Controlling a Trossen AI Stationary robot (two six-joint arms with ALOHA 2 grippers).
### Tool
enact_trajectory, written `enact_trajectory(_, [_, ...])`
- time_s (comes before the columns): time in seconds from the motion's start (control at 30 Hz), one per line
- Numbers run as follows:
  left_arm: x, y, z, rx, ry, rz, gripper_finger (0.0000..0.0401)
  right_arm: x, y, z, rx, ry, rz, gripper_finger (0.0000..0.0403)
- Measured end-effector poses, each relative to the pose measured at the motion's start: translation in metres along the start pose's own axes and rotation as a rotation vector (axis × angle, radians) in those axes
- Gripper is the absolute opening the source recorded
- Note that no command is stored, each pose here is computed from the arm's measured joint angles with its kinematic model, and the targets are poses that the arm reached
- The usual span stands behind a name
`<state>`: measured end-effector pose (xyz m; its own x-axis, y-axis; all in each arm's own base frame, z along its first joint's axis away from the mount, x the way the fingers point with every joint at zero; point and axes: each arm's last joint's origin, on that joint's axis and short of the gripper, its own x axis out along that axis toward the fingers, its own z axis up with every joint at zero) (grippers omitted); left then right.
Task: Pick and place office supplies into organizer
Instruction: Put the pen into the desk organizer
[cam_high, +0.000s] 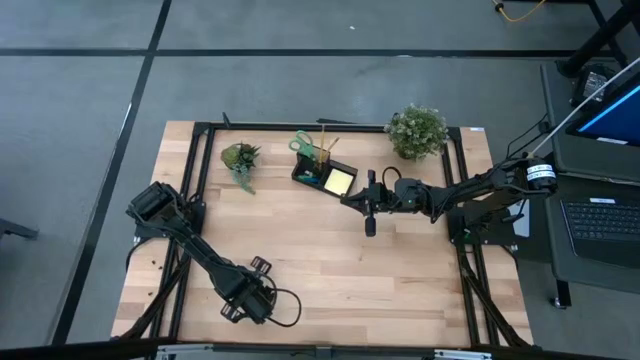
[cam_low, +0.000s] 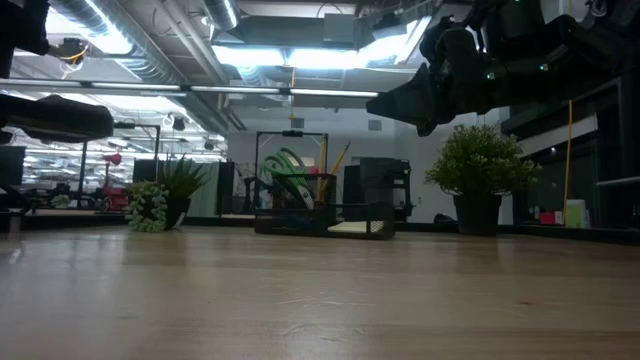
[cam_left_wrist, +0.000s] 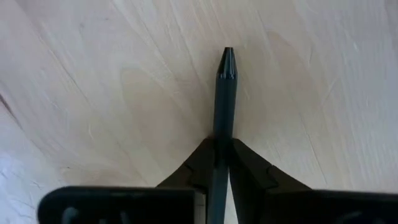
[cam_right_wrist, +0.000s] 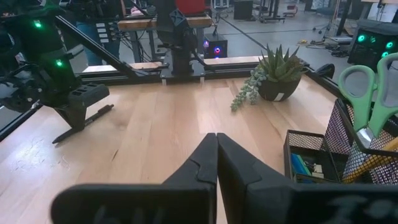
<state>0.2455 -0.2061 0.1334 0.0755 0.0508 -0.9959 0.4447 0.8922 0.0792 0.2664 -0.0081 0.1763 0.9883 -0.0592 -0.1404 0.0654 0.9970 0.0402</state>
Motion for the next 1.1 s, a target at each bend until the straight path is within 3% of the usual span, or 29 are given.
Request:
enact_trajectory(0.13, [-0.007,0.005,0.001,0.003,-0.039,0.042,0.0033,0.000,0.000,0.000,-0.001,0.000,0.000,0.0010])
enact_trajectory(0.37, [-0.028,0.039,0.003,-0.062,-0.142,0.297,0.0025,0.000,0.000,0.000,-0.001,0.000,0.000,0.0010])
enact_trajectory(0.57, [-0.043,0.085,0.003,-0.095,-0.162,0.450,0.0026,0.000,0.000,0.000,0.000,0.000,0.000,0.0010])
enact_trajectory(0.73, [-0.065,0.128,-0.004,-0.227,-0.223,0.589,0.0028,0.000,0.000,0.000,0.000,0.000,0.000,0.0010])
enact_trajectory(1.1, [-0.151,0.217,-0.023,-0.335,-0.696,0.737,0.0028,0.000,0.000,-0.003,0.002,0.026,0.000,0.0010])
